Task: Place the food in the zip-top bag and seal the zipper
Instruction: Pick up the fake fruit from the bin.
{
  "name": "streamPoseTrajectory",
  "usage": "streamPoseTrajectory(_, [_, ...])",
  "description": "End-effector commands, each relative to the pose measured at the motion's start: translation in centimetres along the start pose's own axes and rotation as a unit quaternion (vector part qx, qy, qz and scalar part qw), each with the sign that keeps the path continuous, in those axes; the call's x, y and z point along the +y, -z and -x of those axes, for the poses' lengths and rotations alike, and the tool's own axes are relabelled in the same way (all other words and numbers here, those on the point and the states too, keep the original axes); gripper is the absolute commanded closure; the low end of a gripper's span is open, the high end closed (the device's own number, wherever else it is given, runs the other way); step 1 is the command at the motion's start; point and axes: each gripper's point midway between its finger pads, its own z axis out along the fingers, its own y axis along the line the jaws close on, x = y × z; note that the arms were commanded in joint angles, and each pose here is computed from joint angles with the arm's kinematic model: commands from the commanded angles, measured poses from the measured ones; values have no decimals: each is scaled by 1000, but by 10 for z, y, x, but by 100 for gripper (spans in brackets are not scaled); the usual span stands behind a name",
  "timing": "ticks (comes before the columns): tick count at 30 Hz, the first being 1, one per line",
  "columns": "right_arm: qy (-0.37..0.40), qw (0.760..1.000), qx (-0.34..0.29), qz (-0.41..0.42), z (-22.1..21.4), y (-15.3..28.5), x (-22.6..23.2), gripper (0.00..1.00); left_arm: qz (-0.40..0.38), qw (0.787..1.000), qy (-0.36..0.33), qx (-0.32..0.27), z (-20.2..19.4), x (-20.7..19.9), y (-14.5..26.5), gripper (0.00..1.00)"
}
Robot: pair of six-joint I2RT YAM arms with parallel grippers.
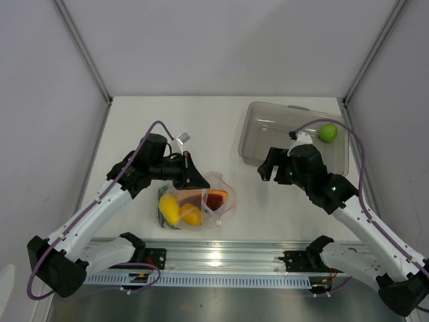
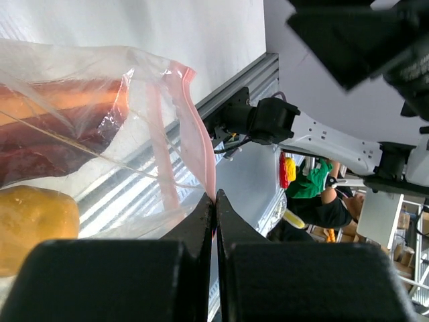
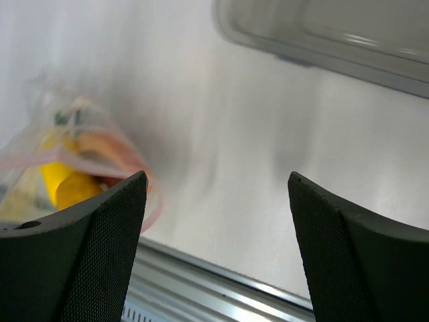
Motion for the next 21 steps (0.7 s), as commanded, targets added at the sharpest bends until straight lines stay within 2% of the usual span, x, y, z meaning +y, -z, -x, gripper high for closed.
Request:
streamPoseTrajectory(1, [-49,994,-39,-89,28,14,-46,14,-8,999,-35,-15,4,-8,5,99])
streamPoseTrajectory(5, [-97,974,-85,-187,54,14,-101,14,-5,999,-42,-15,4,-3,3,99])
streamPoseTrajectory(9, [-164,940,-132,-268,81,8,-159,15,-9,999,-43,-8,3,2,-4,99])
streamPoseTrajectory(13, [-236,909,-157,-307,94,-13,-202,15,-20,999,-45,4,4,4,-12,99])
streamPoseTrajectory(17, [-262,877,-200,-349,116,-26,-240,15,-28,998,-48,15,6,5,-20,99])
streamPoseTrajectory(21, [-280,857,-199,-385,124,-46,-283,14,-37,998,-55,13,14,2,-27,99])
